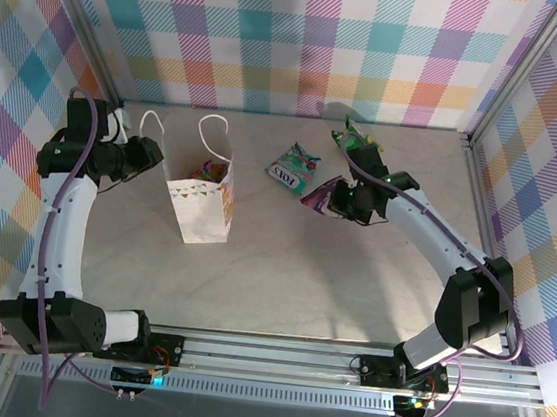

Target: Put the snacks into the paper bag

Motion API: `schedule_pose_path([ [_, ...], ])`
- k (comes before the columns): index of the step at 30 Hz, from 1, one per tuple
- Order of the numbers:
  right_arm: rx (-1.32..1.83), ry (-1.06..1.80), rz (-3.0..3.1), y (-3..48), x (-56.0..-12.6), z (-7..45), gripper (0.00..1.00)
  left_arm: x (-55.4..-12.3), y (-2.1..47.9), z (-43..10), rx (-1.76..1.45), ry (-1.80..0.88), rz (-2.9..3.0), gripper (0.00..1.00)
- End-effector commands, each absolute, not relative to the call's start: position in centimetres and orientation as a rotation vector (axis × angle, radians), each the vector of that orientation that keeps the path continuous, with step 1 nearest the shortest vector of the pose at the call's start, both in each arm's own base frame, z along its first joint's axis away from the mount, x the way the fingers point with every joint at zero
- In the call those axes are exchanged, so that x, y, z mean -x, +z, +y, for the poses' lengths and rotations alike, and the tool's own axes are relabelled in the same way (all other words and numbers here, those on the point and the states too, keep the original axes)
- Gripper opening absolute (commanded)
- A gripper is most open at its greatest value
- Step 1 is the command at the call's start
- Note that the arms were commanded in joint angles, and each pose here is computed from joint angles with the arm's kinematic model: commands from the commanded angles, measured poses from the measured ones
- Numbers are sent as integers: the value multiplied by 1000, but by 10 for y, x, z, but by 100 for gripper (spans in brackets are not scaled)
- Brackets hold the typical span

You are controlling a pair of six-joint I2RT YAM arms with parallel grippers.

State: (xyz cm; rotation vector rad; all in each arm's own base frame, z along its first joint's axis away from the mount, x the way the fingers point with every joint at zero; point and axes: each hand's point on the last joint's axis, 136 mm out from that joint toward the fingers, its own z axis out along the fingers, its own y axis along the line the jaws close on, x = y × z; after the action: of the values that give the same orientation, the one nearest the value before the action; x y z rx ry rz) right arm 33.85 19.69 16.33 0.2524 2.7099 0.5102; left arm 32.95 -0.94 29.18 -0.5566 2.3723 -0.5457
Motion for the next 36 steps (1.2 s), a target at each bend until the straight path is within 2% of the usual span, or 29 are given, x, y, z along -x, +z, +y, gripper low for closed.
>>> schedule_pose_path([
  [1, -175, 562, 2602, 204, -345, 207, 11, -334, 300, -22, 495, -584, 2367, 39],
  [10, -20, 585, 2500, 245, -345, 232, 11, -337, 287, -23, 498, -530, 2414, 38],
  [26, 241, 621, 2249, 330, -344, 272, 11, -344, 281, -25, 521, -574, 2388, 18],
  [36, 365, 666, 2089, 379, -334, 290, 11, -346, 276, -22, 550, -559, 2388, 11],
])
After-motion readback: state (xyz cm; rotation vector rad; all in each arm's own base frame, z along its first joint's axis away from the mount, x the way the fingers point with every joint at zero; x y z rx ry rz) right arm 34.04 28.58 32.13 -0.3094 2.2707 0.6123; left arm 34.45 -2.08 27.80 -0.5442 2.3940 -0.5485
